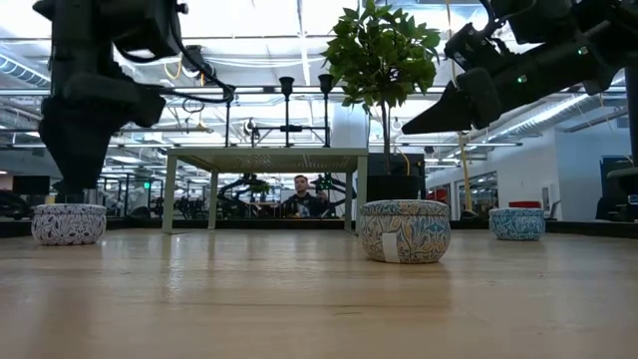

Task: Pick & Place candle stick holders
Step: Put the red scented candle on the shelf

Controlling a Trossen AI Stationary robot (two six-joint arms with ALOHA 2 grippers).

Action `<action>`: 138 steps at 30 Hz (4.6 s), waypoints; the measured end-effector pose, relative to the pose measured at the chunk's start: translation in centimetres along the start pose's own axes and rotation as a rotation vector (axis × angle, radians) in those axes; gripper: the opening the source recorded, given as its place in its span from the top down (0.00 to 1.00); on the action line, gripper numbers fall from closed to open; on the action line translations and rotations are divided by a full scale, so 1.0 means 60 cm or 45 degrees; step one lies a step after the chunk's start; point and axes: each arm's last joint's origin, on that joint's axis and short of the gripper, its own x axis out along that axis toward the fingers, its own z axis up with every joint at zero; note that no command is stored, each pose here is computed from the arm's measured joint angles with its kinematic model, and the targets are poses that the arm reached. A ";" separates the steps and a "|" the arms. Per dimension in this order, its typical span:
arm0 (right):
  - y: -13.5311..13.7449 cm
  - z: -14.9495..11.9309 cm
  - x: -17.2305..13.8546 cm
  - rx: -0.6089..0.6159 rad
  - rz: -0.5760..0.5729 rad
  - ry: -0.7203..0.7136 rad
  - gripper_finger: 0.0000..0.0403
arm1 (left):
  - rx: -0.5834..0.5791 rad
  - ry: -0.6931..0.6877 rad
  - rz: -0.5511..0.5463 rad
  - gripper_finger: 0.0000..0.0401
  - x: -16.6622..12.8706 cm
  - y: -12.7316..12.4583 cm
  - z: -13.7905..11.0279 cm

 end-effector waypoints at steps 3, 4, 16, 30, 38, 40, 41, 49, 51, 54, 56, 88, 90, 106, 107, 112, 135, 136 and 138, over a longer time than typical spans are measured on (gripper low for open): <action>0.000 0.000 0.000 -0.008 -0.001 -0.003 0.41 | 0.003 -0.017 -0.023 0.34 0.007 -0.001 0.001; 0.000 0.000 0.000 -0.011 -0.002 -0.003 0.40 | 0.002 -0.013 -0.019 0.34 0.011 -0.001 0.001; 0.000 0.000 0.000 -0.042 0.002 -0.002 0.31 | 0.079 -0.027 0.009 0.30 0.016 0.003 0.002; 0.000 0.000 0.000 -0.045 0.003 0.002 0.31 | 0.070 0.000 -0.016 0.06 0.016 0.001 0.001; 0.000 0.000 0.000 -0.076 0.003 0.003 0.31 | 0.036 -0.035 -0.005 0.06 0.018 -0.005 -0.005; 0.000 0.000 0.000 -0.089 0.003 0.003 0.31 | 0.016 -0.034 0.013 0.06 0.024 -0.003 -0.008; 0.000 0.000 0.000 -0.089 0.004 0.003 0.31 | 0.003 -0.024 0.023 0.06 0.028 0.000 -0.011; 0.000 0.000 0.000 -0.087 0.003 0.000 0.31 | -0.035 -0.050 -0.027 0.06 0.050 0.001 -0.016; 0.000 0.000 0.000 -0.085 0.003 -0.003 0.31 | -0.032 -0.067 -0.046 0.06 0.052 -0.001 -0.014; 0.000 0.000 0.000 -0.085 0.003 -0.003 0.31 | -0.037 -0.058 -0.026 0.06 0.055 0.003 -0.016; 0.000 0.000 0.000 -0.085 0.003 -0.003 0.31 | -0.045 -0.046 -0.010 0.06 0.059 0.006 -0.019; 0.000 0.000 0.000 -0.089 0.003 -0.003 0.31 | -0.022 -0.092 -0.082 0.13 0.077 0.007 -0.019; 0.000 0.000 0.000 -0.089 0.003 -0.003 0.31 | -0.017 -0.088 -0.089 0.17 0.077 0.006 -0.019; 0.000 0.000 0.000 -0.089 0.003 -0.003 0.31 | -0.098 -0.318 -0.079 0.23 0.074 -0.002 -0.004; 0.000 0.000 0.000 -0.089 0.003 -0.003 0.31 | -0.113 -0.342 -0.079 0.24 0.074 -0.002 -0.002; 0.000 0.000 0.000 -0.089 0.003 -0.003 0.31 | -0.184 -0.422 -0.103 0.23 0.071 -0.001 0.013; 0.000 0.000 0.000 -0.089 0.003 -0.003 0.31 | -0.212 -0.721 -0.303 0.24 -0.071 -0.029 0.118; 0.000 0.000 0.000 -0.089 0.003 -0.003 0.31 | -0.199 -0.734 -0.297 0.25 -0.083 -0.029 0.122; 0.000 0.000 0.000 -0.089 0.003 -0.003 0.31 | -0.178 -0.762 -0.275 0.25 -0.107 -0.028 0.130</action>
